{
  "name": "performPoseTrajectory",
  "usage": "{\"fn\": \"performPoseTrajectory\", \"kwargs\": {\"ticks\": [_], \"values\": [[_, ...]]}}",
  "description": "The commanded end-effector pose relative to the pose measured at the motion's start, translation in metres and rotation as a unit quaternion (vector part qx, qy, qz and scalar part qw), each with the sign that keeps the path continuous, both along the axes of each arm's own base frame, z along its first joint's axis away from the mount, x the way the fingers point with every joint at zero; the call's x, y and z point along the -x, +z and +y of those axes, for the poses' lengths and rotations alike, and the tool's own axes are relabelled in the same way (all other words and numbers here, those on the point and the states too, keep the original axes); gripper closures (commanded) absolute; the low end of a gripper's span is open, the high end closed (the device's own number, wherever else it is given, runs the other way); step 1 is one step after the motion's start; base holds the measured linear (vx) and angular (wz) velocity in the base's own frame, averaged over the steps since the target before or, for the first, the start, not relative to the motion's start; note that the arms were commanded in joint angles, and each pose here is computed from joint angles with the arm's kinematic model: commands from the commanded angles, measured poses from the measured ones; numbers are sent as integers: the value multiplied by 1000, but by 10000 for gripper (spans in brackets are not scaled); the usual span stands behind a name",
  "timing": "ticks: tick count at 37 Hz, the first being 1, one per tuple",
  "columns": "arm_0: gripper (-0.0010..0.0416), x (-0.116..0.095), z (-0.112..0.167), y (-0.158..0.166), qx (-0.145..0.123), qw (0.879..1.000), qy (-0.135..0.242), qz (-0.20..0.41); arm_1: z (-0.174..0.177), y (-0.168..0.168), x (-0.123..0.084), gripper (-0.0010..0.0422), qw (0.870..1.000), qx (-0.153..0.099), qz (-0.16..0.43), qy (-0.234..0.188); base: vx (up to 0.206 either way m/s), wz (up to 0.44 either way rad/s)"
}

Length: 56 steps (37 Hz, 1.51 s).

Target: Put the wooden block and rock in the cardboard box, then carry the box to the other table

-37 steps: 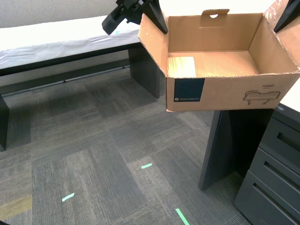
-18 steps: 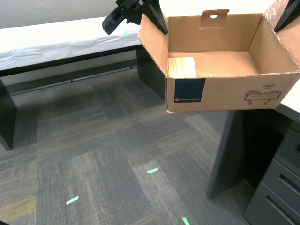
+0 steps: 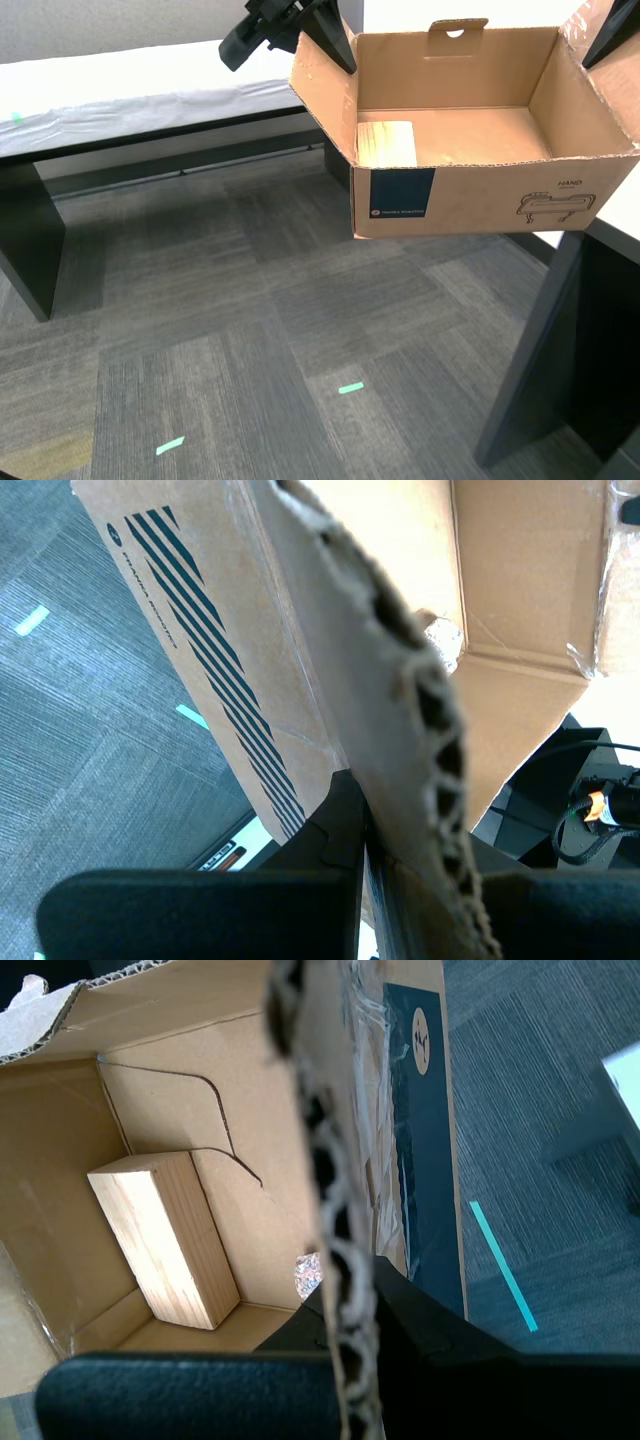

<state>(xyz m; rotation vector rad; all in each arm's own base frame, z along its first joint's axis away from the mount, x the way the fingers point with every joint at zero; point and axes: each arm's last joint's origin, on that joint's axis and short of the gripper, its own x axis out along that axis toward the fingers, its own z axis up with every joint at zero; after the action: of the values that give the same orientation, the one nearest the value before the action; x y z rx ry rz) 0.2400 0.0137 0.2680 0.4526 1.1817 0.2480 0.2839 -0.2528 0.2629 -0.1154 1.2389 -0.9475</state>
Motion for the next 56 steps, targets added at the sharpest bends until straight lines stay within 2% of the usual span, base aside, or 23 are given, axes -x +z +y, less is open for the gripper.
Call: {"fn": "performPoseTrajectory", "kwargs": {"ticks": [1, 7, 15, 19, 28, 34, 44, 56], "values": [[406, 0, 1, 1, -14, 1000, -1, -1, -2, 1, -1, 413, 1000, 14, 9, 1, 152, 23], [406, 0, 1, 1, -14, 1000, -1, -1, -3, 1, -3, 413, 999, 13, 18, 39, 143, 49], [406, 1, 1, 1, -16, 1000, -7, 8, -2, 1, -5, 413, 996, -1, 26, 91, 131, 114], [406, 2, 1, 0, -22, 999, -20, 22, -3, 1, -5, 413, 993, 2, 39, 107, 130, 160], [406, 2, 1, 0, -21, 999, -19, 22, -3, 2, -5, 413, 986, 8, 77, 151, 129, 120], [406, 2, 1, 0, -20, 999, -17, 20, -5, 3, -7, 413, 981, 17, 79, 174, 126, 130], [406, 2, 1, -2, -12, 1000, -18, 22, -5, 4, -7, 413, 981, 19, 77, 175, 120, 154], [406, 10, 0, -28, -15, 997, -27, 64, -6, 5, -8, 413, 990, 22, 35, 136, 118, 200]]}}
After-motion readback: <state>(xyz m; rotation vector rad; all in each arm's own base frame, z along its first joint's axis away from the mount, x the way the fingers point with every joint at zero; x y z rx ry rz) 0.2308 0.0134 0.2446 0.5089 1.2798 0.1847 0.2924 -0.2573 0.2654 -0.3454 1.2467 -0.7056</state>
